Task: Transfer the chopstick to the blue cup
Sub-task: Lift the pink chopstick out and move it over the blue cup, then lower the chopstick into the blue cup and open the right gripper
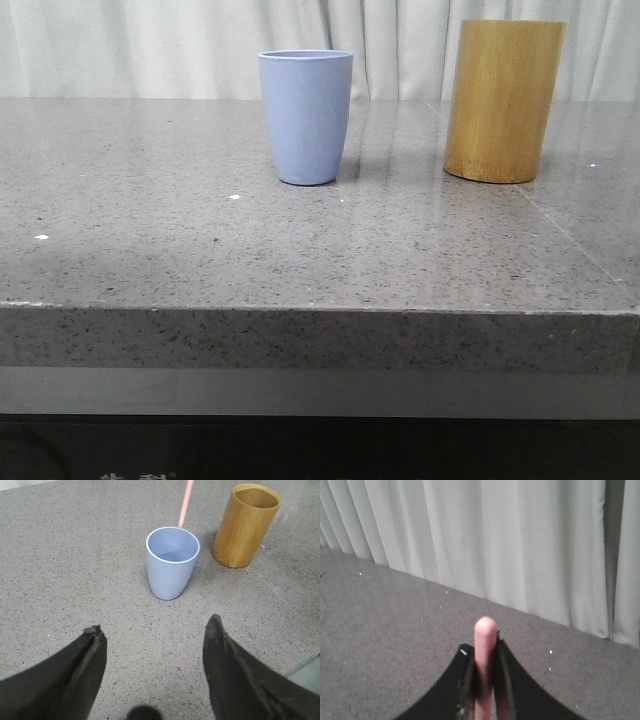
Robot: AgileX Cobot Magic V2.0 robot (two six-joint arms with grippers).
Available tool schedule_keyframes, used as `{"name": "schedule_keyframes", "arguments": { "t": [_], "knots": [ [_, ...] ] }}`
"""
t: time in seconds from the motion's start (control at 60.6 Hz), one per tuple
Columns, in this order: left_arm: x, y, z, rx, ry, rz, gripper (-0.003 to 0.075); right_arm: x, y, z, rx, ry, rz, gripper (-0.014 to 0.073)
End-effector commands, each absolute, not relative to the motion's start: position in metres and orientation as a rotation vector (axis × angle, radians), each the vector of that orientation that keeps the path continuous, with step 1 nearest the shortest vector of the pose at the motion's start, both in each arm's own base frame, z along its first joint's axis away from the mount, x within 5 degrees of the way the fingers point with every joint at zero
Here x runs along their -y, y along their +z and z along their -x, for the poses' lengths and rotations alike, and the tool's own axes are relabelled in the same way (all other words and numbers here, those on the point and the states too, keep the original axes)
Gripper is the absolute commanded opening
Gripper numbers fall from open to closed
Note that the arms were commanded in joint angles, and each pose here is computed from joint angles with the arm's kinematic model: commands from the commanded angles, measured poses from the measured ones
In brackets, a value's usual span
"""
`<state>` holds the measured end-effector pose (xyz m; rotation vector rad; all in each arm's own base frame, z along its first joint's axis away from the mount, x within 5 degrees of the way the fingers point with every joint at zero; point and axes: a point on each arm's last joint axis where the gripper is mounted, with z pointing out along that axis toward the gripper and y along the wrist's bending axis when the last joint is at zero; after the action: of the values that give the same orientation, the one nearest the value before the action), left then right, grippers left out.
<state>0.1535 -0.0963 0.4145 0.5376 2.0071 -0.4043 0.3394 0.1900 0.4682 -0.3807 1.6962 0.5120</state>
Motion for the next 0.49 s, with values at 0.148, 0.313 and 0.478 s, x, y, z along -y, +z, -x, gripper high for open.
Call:
{"name": "schedule_keyframes", "arguments": {
  "t": [0.148, 0.313, 0.478],
  "knots": [
    [0.097, 0.43, -0.152, -1.903, -0.444, -0.506, 0.0429, -0.2, 0.454, -0.362, -1.668, 0.491, 0.377, -0.006],
    [0.097, 0.43, -0.152, -1.903, -0.444, -0.506, 0.0429, -0.204, 0.441, -0.367, -1.73, 0.485, 0.397, 0.0148],
    [0.097, 0.43, -0.152, -1.903, -0.444, -0.506, 0.0429, -0.202, 0.448, -0.364, -1.717, 0.486, 0.395, 0.0417]
  ]
}}
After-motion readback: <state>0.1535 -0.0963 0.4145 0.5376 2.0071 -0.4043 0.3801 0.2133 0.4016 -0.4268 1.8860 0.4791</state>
